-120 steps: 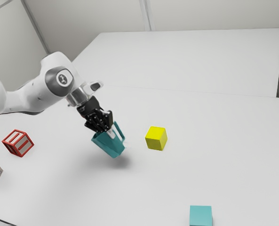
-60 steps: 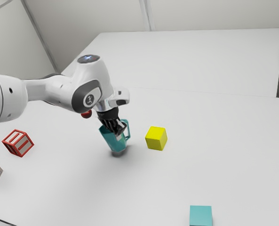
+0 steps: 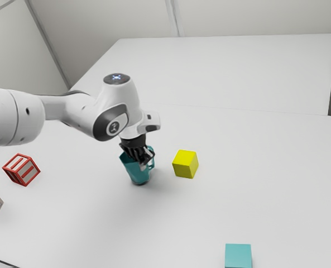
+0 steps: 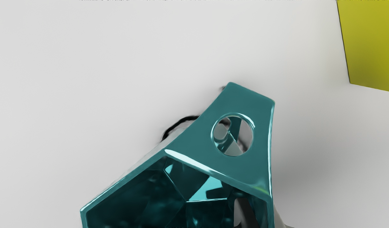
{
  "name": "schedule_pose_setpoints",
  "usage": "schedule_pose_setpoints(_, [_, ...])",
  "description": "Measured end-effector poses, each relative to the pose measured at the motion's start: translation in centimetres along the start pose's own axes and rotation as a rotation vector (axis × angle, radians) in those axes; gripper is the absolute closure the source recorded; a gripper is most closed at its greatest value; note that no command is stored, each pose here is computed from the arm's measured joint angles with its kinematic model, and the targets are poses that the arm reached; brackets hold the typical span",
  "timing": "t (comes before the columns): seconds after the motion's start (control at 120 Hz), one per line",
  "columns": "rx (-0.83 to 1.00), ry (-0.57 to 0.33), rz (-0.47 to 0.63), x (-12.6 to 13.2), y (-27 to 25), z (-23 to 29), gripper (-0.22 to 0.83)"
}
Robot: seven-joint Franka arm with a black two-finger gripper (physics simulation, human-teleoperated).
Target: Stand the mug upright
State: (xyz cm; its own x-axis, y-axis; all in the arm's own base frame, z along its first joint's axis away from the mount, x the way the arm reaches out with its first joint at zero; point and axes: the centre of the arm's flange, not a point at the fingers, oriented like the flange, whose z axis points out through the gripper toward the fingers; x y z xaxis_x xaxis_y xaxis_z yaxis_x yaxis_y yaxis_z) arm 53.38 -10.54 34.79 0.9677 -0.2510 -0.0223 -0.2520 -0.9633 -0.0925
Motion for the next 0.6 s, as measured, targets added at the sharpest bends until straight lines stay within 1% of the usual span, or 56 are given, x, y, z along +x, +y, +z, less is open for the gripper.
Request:
schedule_pose_setpoints(0.042, [-0.001,0.001,0.002,0.1,0.5,0.0,0.74])
schedule_pose_setpoints(0.192, [-0.005,0.013,-0.016,0.1,0.8,-0.6,0.41])
schedule_pose_setpoints(0.292, [-0.005,0.044,-0.04,0.0,0.1,-2.5,0.26])
schedule_pose_setpoints(0.342, [-0.006,0.06,-0.052,0.0,-0.2,-3.6,0.2])
schedule_pose_setpoints(0.425, [-0.005,0.103,-0.069,1.1,-0.8,-7.2,0.14])
schedule_pose_setpoints(0.542, [-0.007,0.146,-0.085,1.7,-1.4,-11.6,0.08])
schedule_pose_setpoints(0.6, [-0.007,0.187,-0.084,2.5,-1.9,-15.5,0.06])
